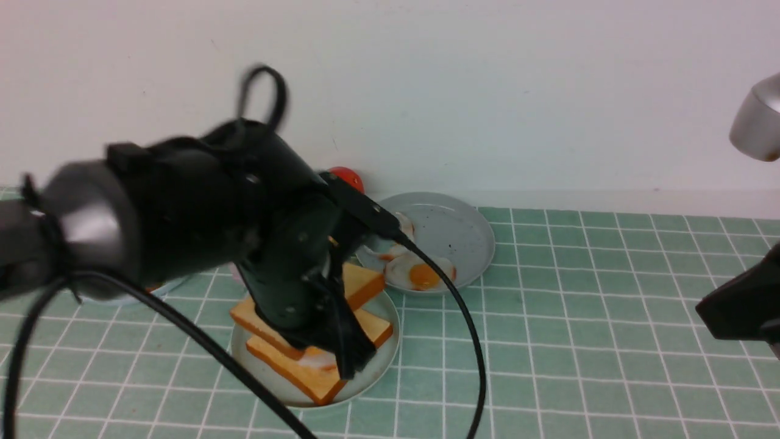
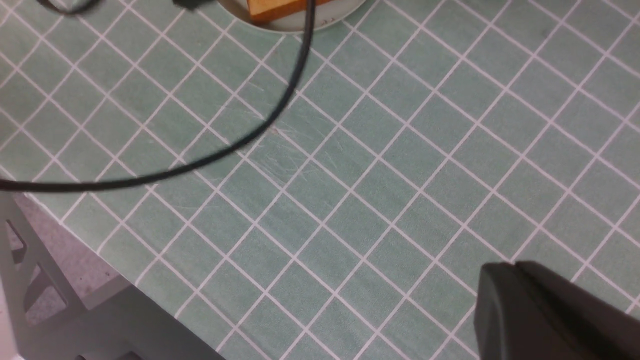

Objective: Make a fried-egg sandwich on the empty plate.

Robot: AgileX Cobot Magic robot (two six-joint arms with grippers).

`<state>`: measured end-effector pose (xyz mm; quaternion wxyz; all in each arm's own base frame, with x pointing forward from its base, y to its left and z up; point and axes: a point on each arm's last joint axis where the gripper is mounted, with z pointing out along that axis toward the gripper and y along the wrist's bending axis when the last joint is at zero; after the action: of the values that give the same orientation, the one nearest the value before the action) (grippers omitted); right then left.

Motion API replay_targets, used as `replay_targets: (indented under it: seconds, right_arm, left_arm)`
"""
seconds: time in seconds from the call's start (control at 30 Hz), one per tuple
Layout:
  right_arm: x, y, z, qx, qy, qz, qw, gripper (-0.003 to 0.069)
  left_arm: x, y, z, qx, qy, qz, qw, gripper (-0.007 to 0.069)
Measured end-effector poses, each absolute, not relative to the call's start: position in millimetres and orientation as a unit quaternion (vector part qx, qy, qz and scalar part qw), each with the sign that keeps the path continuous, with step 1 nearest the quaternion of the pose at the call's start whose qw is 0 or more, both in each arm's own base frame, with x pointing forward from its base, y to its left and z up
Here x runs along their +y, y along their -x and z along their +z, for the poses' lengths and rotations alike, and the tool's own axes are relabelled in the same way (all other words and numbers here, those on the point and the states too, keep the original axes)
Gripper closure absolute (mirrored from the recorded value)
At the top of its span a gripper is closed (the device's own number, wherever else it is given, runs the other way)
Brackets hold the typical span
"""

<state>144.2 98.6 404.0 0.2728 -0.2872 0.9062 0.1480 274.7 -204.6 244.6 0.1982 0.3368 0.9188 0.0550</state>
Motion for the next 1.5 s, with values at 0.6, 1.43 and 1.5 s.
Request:
replay_targets:
  seconds: [0.6,1.43,1.5]
  right_arm:
    - [71,-91,414,0.883,0.287,0.168,0.33,0.0611]
    - [21,-20,432,0.841,0.23,0.171,0.459,0.0591]
    - [13,-12,429,0.84,0.212,0.165,0.471,0.0589]
  left_arm:
    - [-218,-286,207,0.92,-0.348,0.058,0.174,0.0539]
    - [-150,-167,372,0.851,-0.244,-0.184,0.426,0.0638]
    - [-133,-148,369,0.828,-0.237,-0.209,0.463,0.0638]
